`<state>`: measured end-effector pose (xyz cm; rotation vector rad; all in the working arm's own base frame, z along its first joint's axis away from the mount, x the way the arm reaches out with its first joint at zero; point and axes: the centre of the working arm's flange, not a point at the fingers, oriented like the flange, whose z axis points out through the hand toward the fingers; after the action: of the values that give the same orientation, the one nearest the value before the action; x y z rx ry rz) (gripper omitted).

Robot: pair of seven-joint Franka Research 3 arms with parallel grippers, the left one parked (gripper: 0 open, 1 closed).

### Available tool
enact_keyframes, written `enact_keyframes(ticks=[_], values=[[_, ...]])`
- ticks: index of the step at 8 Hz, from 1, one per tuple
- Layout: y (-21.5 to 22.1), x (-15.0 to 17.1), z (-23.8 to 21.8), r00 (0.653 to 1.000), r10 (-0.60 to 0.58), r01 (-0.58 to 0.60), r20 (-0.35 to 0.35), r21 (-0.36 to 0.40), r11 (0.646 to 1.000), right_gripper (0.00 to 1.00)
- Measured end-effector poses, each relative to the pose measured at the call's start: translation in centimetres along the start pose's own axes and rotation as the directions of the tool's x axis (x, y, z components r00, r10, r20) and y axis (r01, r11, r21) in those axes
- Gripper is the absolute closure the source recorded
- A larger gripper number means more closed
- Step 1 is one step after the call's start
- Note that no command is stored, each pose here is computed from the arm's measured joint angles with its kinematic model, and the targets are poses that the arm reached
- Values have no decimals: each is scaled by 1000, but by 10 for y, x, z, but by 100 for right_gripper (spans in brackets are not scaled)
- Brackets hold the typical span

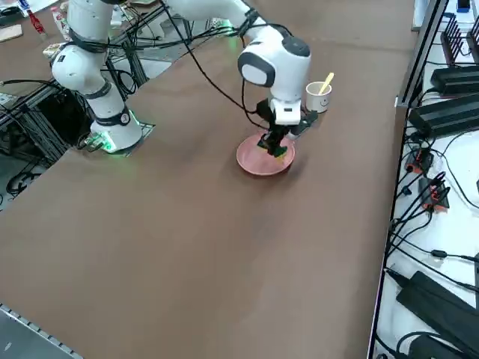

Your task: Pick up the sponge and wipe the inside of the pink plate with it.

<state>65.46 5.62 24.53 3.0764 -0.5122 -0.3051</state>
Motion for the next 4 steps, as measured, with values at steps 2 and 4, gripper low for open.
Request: enact_keyframes(ticks=[2,4], values=[[27,-6,-44,999,-25,26,27,-58,998,90],[84,-5,-77,995,-85,92,56,-137,986,90]])
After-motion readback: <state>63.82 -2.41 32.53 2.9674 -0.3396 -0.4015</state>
